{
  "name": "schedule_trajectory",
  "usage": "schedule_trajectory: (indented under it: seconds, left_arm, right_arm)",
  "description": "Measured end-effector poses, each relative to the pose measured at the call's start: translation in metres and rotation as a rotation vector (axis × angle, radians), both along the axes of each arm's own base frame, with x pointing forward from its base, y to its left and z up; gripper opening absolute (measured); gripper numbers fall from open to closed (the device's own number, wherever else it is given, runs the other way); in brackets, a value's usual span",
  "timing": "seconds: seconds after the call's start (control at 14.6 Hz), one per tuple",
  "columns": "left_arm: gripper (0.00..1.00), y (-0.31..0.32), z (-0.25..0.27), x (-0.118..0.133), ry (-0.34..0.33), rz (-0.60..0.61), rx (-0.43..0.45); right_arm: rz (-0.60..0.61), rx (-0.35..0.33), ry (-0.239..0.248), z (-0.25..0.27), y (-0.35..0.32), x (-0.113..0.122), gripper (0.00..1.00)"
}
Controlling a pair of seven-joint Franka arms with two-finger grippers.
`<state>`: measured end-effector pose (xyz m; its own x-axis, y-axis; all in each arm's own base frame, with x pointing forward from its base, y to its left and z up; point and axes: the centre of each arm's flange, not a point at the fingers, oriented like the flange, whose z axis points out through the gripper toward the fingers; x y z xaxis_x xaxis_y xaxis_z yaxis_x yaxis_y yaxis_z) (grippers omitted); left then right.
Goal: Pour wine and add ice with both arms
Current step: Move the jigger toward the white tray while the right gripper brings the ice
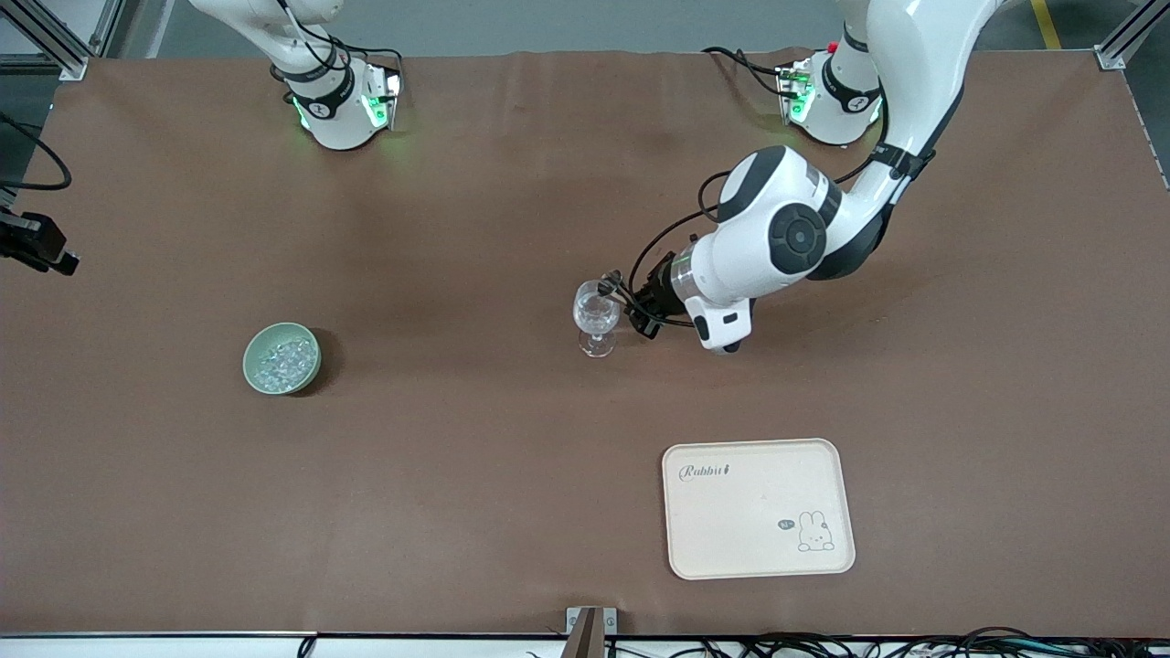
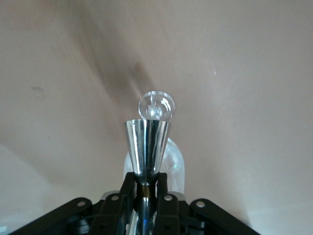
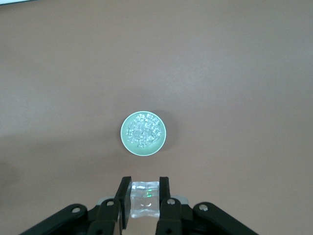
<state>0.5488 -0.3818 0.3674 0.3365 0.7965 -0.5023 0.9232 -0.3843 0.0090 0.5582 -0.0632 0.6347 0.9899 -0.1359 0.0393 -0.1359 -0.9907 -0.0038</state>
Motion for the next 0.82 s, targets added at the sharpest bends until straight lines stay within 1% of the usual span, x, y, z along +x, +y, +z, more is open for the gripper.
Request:
schedule_trajectory:
  seconds: [0.14,0.21,0.41,0.55,0.69,0.82]
  left_arm:
    - [0.21,0.024,0.006,0.015,0.028,0.034,-0.083]
    - [0.21,0.038,0.008,0.024,0.042,0.074,-0.121]
    - [0.21,0.092,0.009,0.056,0.084,0.244,-0.22]
    - [0.21,0.138,0.006,0.079,0.097,0.368,-0.299]
    - [0.21,0.188,0.003,0.099,0.079,0.476,-0.395]
    - [0.21,0.226,-0.01,0.113,0.062,0.55,-0.456]
  right_arm:
    - [0.007,0.0,0.002,0.0,0.0,0.0,0.26]
    - [0.01,0.0,0.002,0.0,0.0,0.0,0.26]
    - [0.04,0.009,0.002,0.0,0.017,0.001,0.26]
    - [0.062,0.016,0.007,0.0,0.051,0.002,0.26]
    - [0.074,0.019,0.011,-0.001,0.101,0.001,0.26]
    - [0.063,0.048,0.027,-0.006,0.151,-0.003,0.26]
